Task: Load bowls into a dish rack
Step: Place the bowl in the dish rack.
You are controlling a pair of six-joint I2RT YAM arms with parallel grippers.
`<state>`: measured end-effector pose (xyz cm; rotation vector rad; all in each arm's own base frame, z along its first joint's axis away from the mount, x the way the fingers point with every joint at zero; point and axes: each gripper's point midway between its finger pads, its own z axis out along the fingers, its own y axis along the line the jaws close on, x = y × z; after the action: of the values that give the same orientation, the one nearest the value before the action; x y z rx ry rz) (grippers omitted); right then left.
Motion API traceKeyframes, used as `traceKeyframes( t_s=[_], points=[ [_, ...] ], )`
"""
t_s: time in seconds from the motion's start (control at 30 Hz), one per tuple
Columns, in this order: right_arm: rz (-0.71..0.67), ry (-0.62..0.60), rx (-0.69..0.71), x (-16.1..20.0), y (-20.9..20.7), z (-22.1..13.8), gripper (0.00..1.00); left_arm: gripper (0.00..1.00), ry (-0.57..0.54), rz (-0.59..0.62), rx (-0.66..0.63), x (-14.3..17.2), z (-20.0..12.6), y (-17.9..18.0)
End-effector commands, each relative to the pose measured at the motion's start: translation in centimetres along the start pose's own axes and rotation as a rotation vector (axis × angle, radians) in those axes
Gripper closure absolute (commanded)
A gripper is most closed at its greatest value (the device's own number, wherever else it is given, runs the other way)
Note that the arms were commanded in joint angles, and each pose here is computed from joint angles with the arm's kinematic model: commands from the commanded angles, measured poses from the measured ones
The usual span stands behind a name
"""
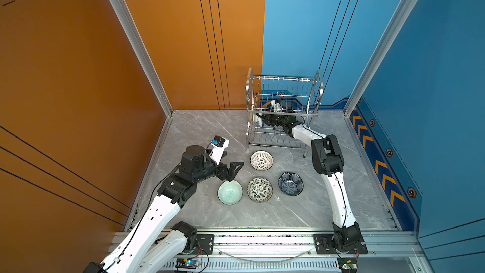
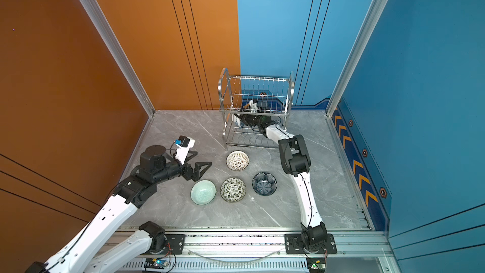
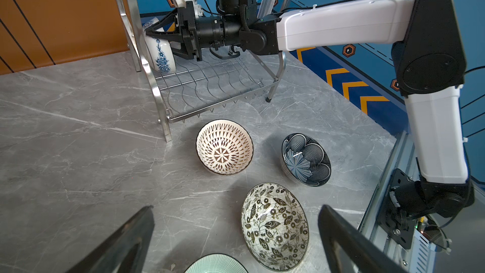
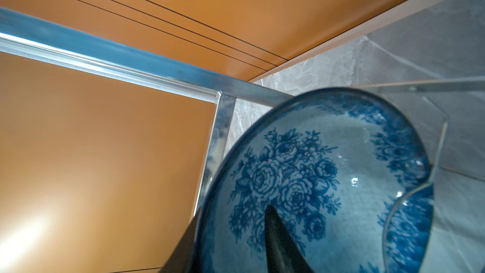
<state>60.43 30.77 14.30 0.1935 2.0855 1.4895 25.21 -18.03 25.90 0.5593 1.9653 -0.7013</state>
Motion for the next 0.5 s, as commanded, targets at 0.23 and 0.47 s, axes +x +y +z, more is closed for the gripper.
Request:
traceKeyframes(
  t_s=[0.23, 0.47],
  points=[
    [-0.007, -0.021, 0.003, -0.70, 1.17, -1.50, 0.60, 0.02, -0.015, -0.004, 0.024, -0.02, -0.21, -0.44],
    [-0.010, -0.029, 0.002, -0.91, 1.46, -1.97, 0.59, 0.02, -0.013, -0.003, 0.025, -0.02, -0.16, -0.47]
  ],
)
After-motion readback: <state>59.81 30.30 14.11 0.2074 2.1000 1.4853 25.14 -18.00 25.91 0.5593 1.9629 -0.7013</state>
